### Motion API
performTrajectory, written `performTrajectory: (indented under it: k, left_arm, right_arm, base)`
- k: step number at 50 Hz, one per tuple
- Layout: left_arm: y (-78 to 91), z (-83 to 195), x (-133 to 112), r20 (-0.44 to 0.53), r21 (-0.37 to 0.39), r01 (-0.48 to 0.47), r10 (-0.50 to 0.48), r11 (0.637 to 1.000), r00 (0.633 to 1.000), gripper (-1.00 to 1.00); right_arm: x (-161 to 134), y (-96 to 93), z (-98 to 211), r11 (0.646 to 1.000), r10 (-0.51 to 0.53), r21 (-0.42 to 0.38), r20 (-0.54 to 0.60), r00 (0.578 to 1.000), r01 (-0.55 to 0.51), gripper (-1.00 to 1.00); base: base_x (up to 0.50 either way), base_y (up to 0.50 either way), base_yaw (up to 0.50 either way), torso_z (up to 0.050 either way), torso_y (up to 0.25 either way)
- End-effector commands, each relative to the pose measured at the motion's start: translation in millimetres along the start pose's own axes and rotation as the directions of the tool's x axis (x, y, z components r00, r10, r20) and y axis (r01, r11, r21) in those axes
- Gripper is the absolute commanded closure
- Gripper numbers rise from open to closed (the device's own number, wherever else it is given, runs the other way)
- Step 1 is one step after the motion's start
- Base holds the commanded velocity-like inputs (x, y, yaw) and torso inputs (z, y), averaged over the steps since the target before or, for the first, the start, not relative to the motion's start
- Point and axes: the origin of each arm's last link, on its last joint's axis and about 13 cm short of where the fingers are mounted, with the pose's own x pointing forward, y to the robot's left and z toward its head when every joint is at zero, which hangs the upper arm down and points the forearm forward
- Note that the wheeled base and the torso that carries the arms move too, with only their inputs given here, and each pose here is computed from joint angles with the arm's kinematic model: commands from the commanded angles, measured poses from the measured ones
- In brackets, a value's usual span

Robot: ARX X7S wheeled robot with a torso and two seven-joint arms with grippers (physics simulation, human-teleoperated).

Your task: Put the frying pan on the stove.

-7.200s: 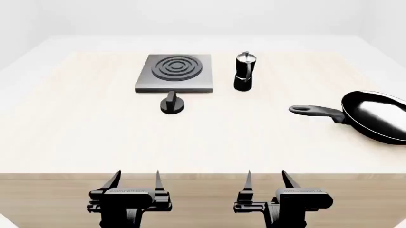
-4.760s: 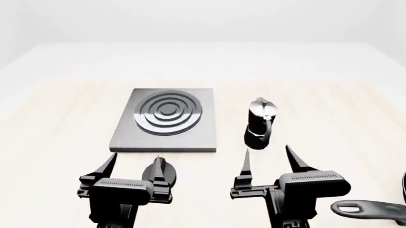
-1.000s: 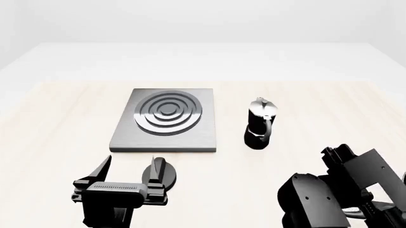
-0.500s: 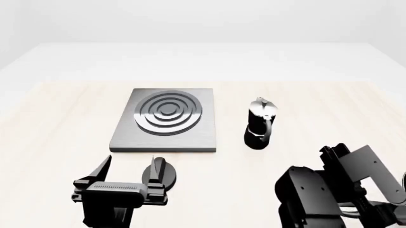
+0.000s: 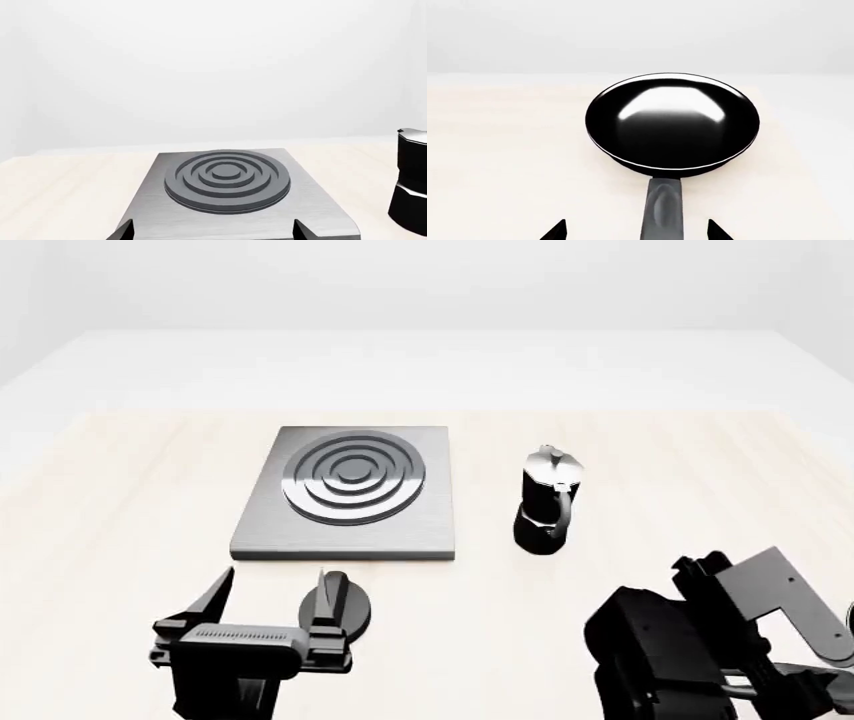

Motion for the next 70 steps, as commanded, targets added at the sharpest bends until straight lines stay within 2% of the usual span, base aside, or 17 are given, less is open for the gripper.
performTrajectory:
  k: [1,12,70]
  left_arm:
    - [-0.3,0,0,0.0,-0.004,0.001,-0.001,1.0,1.0,-1.0]
    - [-0.4,1,1,0.001,0.002,0.001,-0.001,1.0,1.0,-1.0]
    - [-1.3,3,1,0.003,0.007,0.001,-0.001,1.0,1.0,-1.0]
  right_arm:
    - [3,-1.1,1,1.0,0.007,-0.015,-0.039,0.999,-0.008,-1.0]
    - [7,0.4,-3,1.0,0.009,-0.018,-0.097,0.995,-0.011,-1.0]
    - [21,-2.6,-14,0.999,-0.026,-0.038,-0.18,0.983,0.019,-1.0]
  base:
    - [0.0,0.0,0.0,0.0,0.0]
    - [0.0,0.0,0.0,0.0,0.0]
    - [0.0,0.0,0.0,0.0,0.0]
